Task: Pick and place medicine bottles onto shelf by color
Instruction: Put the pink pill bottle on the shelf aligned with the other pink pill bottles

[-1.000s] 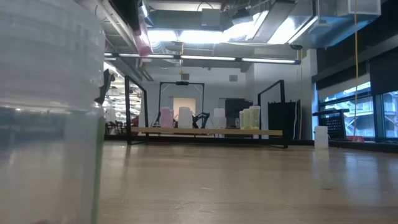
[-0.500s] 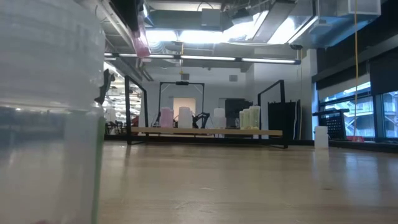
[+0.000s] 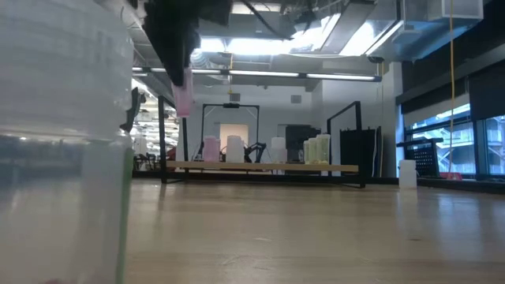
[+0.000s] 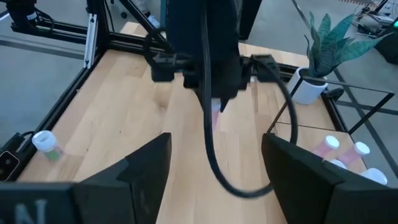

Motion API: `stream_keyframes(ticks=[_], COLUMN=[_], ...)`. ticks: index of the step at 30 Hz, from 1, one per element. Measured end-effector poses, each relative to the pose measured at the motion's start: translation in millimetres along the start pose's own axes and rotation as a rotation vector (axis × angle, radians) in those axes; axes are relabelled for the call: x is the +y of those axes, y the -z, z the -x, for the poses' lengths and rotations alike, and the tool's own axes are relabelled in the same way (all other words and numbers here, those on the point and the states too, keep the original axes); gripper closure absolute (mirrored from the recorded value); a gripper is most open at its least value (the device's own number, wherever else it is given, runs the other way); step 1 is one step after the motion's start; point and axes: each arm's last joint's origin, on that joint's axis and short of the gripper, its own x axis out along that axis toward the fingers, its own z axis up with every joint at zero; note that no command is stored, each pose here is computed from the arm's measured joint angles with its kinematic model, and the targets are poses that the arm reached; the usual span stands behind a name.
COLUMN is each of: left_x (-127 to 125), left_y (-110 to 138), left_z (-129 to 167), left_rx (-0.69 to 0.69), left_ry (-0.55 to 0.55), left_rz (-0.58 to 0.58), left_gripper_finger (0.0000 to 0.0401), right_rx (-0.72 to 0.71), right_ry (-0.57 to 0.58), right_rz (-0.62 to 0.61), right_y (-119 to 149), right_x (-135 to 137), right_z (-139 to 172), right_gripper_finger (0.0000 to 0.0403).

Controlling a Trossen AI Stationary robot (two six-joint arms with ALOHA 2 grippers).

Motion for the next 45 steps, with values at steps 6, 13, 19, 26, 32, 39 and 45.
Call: stream_keyframes(ticks=[6, 13, 19, 26, 32, 39, 45], left_x=[2.3, -3.4, -9.0, -13.3, -15.0, -7.8, -6.8], left_y=[-6.5, -20.9, -30.3, -35.8, -38.8, -43.5, -42.0], left_z=[-15.0, -41.3, -59.8, -82.6, -92.7, -94.0, -100.1], left_rx=[0.044, 0.040, 0.028, 0.070, 0.077, 0.051, 0.048], left_ry=[0.021, 0.023, 0.027, 0.058, 0.068, 0.097, 0.123], left_rz=[0.004, 0.030, 0.032, 0.035, 0.034, 0.062, 0.070], left_gripper_finger=[0.0296, 0.0296, 0.0296, 0.0296, 0.0296, 0.0296, 0.0296], right_rx=[0.000, 0.000, -0.002, -0.002, -0.002, -0.002, -0.002], right_ry=[0.000, 0.000, 0.000, 0.000, 0.000, 0.000, 0.000], right_rz=[0.004, 0.006, 0.005, 0.005, 0.004, 0.004, 0.004], right_y=[0.0, 0.0, -0.2, -0.2, -0.3, -0.3, -0.3], right_x=[0.0, 0.0, 0.0, 0.0, 0.0, 0.0, 0.1], right_z=[0.0, 0.0, 0.1, -0.1, -0.1, -0.2, -0.2], right_gripper_finger=[0.0151, 0.0151, 0.0151, 0.0151, 0.0151, 0.0151, 0.0151])
